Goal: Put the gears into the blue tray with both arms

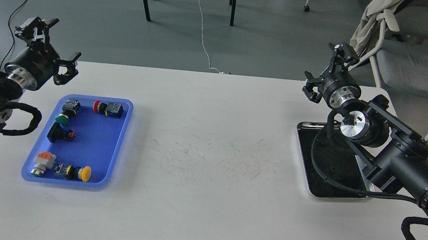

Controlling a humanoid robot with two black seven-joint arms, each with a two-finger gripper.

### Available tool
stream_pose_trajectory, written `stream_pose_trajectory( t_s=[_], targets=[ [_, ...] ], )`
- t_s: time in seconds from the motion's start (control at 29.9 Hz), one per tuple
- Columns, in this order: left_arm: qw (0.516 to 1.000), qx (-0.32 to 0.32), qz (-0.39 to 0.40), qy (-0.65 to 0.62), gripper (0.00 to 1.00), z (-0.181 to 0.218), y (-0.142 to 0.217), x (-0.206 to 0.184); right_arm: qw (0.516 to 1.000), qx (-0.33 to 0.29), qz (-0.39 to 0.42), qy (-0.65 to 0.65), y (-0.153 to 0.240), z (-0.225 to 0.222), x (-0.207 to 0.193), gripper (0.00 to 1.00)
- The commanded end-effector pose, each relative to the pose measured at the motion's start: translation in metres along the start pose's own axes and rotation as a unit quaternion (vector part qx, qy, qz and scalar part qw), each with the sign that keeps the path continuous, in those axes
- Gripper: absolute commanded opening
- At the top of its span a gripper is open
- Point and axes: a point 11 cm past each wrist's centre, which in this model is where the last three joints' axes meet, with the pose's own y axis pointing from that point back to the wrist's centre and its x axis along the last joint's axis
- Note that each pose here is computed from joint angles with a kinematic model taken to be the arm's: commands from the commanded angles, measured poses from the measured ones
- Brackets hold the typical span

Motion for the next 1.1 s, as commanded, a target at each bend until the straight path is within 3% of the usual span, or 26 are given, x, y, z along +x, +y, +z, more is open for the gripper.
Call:
stream_pose_trajectory(
  t_s=[0.0, 1.07],
  targets=[
    [1.0, -0.009, -0.002, -0.004, 0.99, 0.001, 0.0, -0.001, 1.0, -0.001, 0.0, 0.0, 0.0, 0.001, 0.0, 0.99],
    [0.999, 0.03, -0.02, -0.011, 0.99, -0.016, 0.001, -0.004, 1.0, -0.008, 0.021, -0.001, 0.001, 0.005, 0.016, 0.99]
  ],
)
